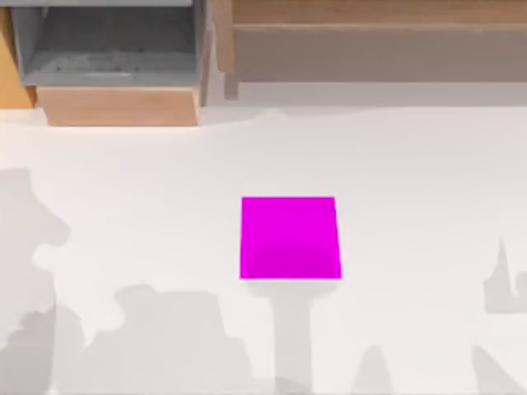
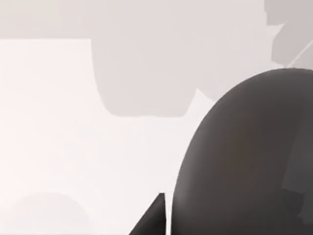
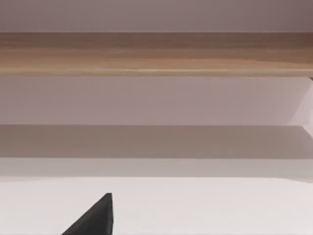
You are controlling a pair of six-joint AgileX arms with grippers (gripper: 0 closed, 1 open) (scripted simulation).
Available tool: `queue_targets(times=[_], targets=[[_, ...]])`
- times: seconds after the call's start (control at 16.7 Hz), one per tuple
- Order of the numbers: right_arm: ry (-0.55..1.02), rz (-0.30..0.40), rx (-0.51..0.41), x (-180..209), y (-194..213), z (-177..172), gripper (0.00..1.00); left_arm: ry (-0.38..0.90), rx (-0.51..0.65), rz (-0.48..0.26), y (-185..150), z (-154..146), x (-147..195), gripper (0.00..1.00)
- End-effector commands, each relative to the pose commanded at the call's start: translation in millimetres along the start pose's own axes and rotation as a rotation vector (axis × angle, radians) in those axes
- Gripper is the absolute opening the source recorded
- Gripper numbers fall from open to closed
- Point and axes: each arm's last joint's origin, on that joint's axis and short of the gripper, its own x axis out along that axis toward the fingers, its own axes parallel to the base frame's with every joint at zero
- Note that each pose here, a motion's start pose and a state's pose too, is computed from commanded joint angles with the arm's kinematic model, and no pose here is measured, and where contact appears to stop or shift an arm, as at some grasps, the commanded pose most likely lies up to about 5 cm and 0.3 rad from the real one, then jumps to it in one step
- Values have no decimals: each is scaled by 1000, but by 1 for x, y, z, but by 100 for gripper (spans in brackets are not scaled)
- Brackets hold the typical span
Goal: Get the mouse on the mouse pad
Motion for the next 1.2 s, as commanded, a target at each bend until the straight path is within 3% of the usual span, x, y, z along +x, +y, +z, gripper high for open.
queue_targets(times=[0.18,0.42,0.6,0.78,1.02,1.2], targets=[[0,0,0,0,0,0,100,3,57,-5,2,9,-2,0],[0,0,0,0,0,0,100,17,373,-30,7,59,-7,0],[0,0,0,0,0,0,100,32,763,-65,-1,117,-5,0],[0,0,0,0,0,0,100,39,1225,-103,-26,182,5,0],[0,0,0,0,0,0,100,25,1810,-121,-85,257,21,0],[0,0,0,0,0,0,100,9,2154,-98,-136,295,29,0]])
